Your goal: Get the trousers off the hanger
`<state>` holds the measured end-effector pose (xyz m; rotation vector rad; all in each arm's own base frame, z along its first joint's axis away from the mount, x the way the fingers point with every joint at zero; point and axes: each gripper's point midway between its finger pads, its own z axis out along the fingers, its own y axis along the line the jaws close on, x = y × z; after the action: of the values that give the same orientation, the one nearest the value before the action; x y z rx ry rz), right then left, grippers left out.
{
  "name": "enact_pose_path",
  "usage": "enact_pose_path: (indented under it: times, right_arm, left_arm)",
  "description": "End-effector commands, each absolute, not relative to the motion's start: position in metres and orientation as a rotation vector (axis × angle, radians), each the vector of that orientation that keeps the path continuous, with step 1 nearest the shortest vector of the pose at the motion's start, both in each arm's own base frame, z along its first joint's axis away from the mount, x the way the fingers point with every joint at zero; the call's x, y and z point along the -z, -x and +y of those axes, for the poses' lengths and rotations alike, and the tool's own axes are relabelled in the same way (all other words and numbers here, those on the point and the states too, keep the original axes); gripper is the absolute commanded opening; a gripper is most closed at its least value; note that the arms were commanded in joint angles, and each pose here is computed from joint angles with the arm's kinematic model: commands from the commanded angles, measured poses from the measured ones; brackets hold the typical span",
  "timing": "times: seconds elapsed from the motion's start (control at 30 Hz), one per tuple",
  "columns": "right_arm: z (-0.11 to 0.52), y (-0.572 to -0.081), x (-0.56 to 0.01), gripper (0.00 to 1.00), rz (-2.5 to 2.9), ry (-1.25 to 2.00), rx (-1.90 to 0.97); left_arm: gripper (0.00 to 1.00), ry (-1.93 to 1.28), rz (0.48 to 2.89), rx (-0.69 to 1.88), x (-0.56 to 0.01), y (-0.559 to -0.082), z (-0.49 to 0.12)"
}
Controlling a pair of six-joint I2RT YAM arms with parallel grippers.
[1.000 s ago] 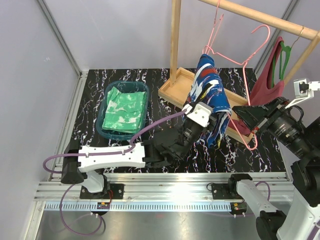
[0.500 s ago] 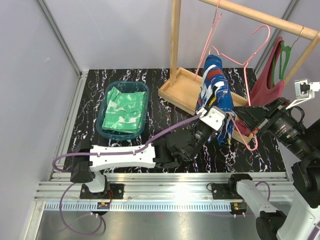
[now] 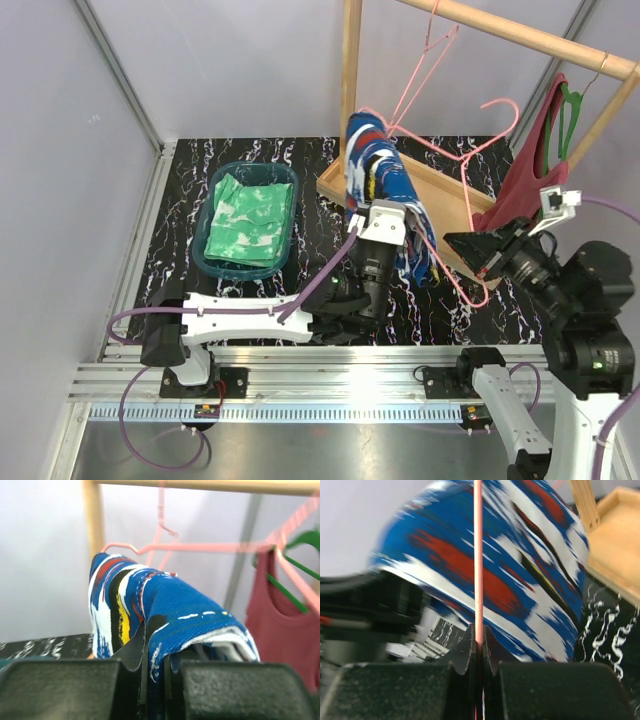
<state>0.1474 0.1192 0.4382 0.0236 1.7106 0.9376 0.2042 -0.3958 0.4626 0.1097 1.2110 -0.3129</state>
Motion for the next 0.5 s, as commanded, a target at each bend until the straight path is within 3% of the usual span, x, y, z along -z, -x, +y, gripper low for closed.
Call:
enact_pose_path:
  times: [0.0,0.27,0.47]
  right_arm:
    - [0.123,-0.155,-0.411,0.0,1.717,-0.012,-0.964]
    - [0.123,-0.172,-0.312,0.0,1.932,-0.09,-0.971]
    - [0.121,-0.176,-0.268,0.0,2.022,-0.124,-0.953]
  left_arm:
    - [0.0,0.261,1.097,0.421,-0.528,-0.202,-0.313]
    - [0.0,0.306,1.038,0.44,-0.561,-0.198,-0.264]
    - [0.0,0.324,1.035,0.42,-0.57,-0.208,-0.23]
